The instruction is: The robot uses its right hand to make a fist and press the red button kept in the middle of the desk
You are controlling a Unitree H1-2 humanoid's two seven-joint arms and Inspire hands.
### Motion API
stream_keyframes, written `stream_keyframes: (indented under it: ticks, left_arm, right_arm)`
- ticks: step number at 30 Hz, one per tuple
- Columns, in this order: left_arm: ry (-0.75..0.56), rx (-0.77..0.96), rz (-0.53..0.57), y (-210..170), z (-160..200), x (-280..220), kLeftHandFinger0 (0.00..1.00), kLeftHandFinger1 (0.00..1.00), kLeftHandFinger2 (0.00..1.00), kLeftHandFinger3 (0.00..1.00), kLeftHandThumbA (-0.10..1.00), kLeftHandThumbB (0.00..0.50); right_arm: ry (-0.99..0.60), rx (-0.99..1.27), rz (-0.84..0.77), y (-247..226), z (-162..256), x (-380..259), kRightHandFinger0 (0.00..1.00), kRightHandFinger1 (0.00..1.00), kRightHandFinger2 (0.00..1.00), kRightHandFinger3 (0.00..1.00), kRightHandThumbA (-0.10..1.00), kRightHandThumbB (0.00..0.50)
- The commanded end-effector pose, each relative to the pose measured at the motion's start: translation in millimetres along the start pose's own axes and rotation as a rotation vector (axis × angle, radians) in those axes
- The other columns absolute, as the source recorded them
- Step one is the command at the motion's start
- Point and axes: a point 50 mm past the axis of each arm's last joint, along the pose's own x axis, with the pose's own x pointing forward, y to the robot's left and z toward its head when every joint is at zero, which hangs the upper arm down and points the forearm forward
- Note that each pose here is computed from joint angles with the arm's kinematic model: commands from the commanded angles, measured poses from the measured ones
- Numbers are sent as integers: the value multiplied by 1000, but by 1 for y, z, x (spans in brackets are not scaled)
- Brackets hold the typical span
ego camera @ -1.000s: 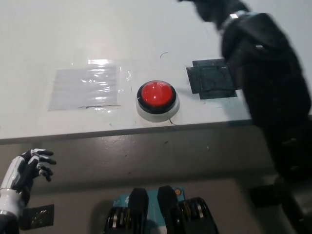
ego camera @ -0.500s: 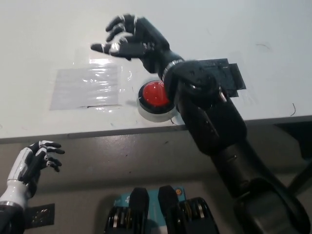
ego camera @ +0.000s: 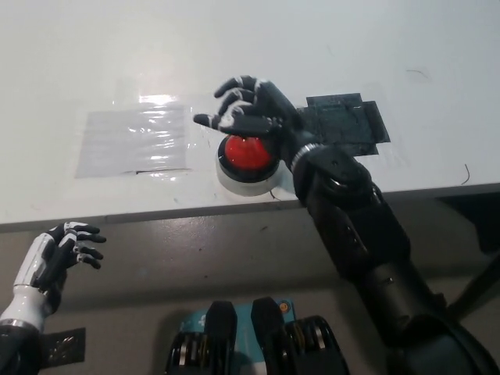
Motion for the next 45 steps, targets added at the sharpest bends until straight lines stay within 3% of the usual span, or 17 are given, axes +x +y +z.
stream_keyframes:
  ticks: [1,6,10,13,21,23,24,27,29,33,34,35,38,39,41,42,45]
  left_arm:
    - [-58,39,-3,3,16,5,426,410,514,619,687,65]
    - [-70,28,4,4,21,9,463,427,516,622,669,101]
    - [-97,8,-12,4,24,14,333,338,430,538,648,84]
    - [-101,18,-4,4,28,17,348,339,423,521,652,87]
    - [-111,52,-15,5,36,22,406,403,512,628,711,70]
    - [-129,42,-23,5,37,23,351,362,451,548,677,56]
    - [-114,20,-9,4,36,23,367,367,445,528,649,88]
    - [-126,28,-9,4,35,24,416,397,467,538,656,72]
    - [-114,27,-13,5,35,24,439,402,480,572,667,79]
    - [-111,26,-15,7,32,22,376,359,453,573,662,79]
    - [-105,37,-6,7,31,20,420,396,473,575,674,100]
    - [-121,33,-11,7,30,19,397,379,461,546,662,75]
    - [-107,44,-6,8,27,16,427,408,482,546,685,87]
    - [-109,31,-10,8,27,15,400,371,452,538,664,56]
    - [-103,22,-3,9,25,14,390,362,442,541,649,57]
    - [-92,24,1,9,25,13,403,374,453,558,659,76]
    - [-73,21,0,10,23,8,408,389,481,598,667,52]
  right_arm:
    - [-74,2,23,1,11,0,0,0,260,353,1000,136]
    - [-54,35,24,1,-4,-2,0,0,245,343,1000,128]
    - [-6,49,19,2,-22,-6,0,0,247,362,1000,129]
    - [16,60,17,2,-29,-7,0,0,252,366,1000,126]
    - [138,46,-6,-2,-70,-20,0,0,268,346,1000,111]
    - [171,51,-10,-6,-77,-22,0,0,286,363,1000,129]
    - [175,58,-12,-8,-79,-23,0,4,304,379,1000,130]
    - [183,56,-22,-11,-83,-26,0,22,346,416,1000,118]
    - [179,63,-22,-12,-80,-25,0,26,352,419,1000,116]
    - [168,44,-24,-9,-74,-23,0,33,360,428,1000,110]
    - [147,49,-12,-8,-68,-21,0,12,345,417,1000,123]
    - [144,54,-14,-6,-66,-20,0,10,344,411,1000,121]
    - [119,59,-5,-4,-55,-16,0,0,321,391,1000,109]
    - [67,46,16,-1,-35,-9,0,0,285,372,1000,116]
    - [47,49,33,-1,-21,-5,0,0,290,378,1000,139]
    - [40,47,35,-1,-17,-4,0,0,289,377,1000,136]
    - [-5,22,36,1,15,3,0,0,292,372,1000,111]
